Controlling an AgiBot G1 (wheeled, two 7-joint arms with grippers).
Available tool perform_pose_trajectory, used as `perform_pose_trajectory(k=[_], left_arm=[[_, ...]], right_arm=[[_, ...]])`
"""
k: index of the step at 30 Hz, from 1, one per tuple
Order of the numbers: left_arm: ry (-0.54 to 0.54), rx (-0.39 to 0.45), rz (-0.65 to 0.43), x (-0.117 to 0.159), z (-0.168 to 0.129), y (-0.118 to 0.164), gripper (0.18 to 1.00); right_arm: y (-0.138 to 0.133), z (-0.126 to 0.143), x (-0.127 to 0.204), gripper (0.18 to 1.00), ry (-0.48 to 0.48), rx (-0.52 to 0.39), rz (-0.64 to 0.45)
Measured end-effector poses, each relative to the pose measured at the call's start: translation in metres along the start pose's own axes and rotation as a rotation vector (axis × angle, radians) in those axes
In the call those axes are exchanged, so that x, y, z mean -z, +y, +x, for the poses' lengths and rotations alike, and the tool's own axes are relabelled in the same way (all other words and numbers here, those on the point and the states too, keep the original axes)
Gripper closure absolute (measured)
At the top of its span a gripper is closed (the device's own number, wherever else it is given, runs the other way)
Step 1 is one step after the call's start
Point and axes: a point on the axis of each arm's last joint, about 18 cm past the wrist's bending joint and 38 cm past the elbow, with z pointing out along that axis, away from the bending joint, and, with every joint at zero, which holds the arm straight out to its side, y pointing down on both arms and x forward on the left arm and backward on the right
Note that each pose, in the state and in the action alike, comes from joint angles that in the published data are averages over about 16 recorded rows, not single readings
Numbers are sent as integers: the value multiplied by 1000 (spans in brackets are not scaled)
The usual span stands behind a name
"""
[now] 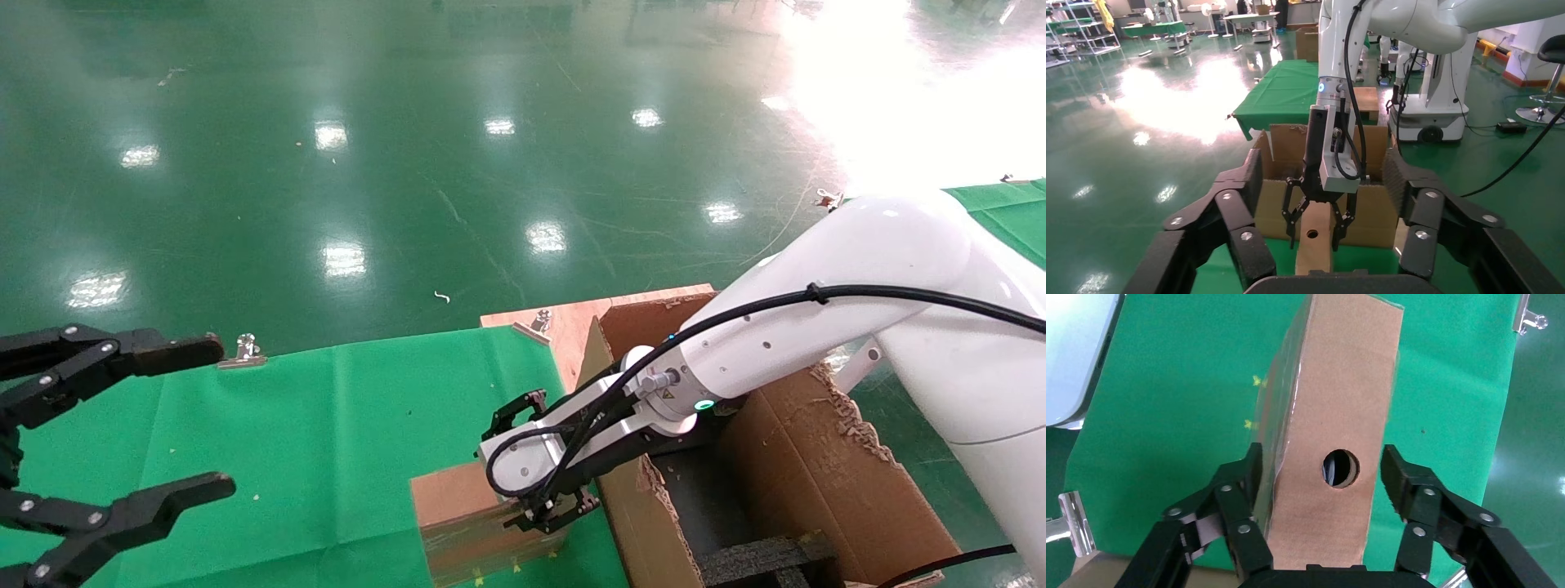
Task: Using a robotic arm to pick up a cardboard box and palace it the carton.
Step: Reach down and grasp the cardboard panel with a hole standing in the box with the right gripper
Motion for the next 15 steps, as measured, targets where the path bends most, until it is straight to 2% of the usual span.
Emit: perform_pose_trajectory(k=[9, 15], left_arm=[[0, 0, 0, 0, 0, 0, 358], [0, 0, 0, 0, 0, 0, 265]], right_arm=[[0, 0, 0, 579, 0, -4, 3], [1, 1, 2, 691, 4, -8, 2]])
